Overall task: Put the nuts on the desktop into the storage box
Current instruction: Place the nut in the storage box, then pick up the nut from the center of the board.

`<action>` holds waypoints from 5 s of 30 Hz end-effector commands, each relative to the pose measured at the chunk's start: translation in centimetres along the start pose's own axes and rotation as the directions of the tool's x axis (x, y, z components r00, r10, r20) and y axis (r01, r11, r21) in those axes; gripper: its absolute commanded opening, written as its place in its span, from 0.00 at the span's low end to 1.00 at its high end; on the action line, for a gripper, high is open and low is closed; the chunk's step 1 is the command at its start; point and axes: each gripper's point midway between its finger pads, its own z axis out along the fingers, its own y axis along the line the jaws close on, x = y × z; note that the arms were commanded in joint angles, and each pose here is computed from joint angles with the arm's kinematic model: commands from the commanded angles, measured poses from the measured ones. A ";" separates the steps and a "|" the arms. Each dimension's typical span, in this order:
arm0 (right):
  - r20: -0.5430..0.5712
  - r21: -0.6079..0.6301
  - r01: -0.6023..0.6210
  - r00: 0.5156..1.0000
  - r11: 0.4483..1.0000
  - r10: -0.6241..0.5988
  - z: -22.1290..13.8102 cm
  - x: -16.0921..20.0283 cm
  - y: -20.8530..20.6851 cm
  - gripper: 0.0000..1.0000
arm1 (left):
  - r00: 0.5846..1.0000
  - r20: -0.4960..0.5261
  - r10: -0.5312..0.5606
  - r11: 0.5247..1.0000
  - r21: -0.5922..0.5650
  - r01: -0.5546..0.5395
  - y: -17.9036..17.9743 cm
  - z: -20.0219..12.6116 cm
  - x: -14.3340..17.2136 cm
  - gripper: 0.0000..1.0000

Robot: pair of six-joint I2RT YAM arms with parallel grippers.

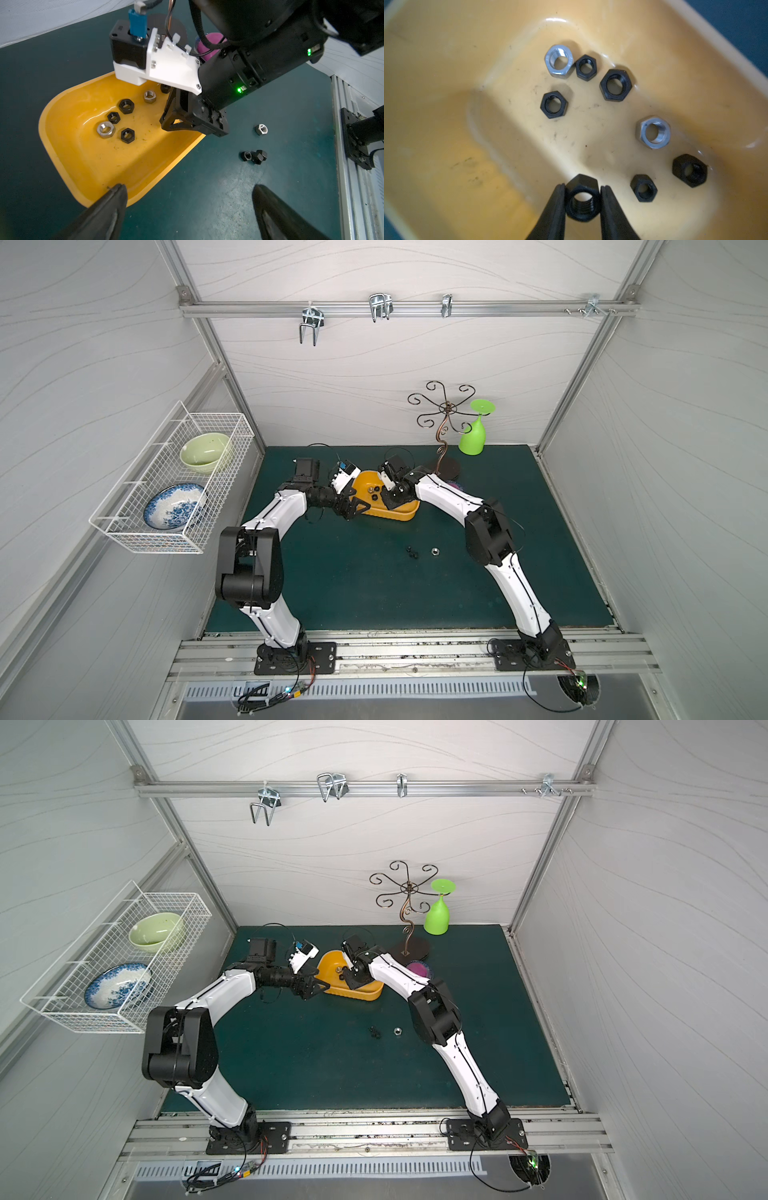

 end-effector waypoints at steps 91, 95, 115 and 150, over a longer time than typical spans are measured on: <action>-0.257 0.062 -0.135 0.955 0.989 0.146 -10.5 21.9 -1.8 0.77 | 0.954 -0.203 0.222 0.939 0.308 -0.153 -15.5 4.5 5.4 0.98; -0.272 0.072 -0.137 0.950 0.988 0.151 -9.7 22.1 -2.0 0.77 | 0.951 -0.207 0.228 0.938 0.309 -0.158 -15.6 4.4 5.7 0.98; -0.335 0.099 -0.127 0.930 0.987 0.153 -7.4 22.5 -2.2 0.43 | 0.947 -0.236 0.219 0.943 0.302 -0.143 -15.4 4.4 6.1 0.98; -0.157 -0.003 -0.088 0.984 0.996 0.086 -16.4 14.9 0.8 0.28 | 0.921 -0.213 0.326 0.929 0.253 -0.270 -15.5 0.0 1.0 0.98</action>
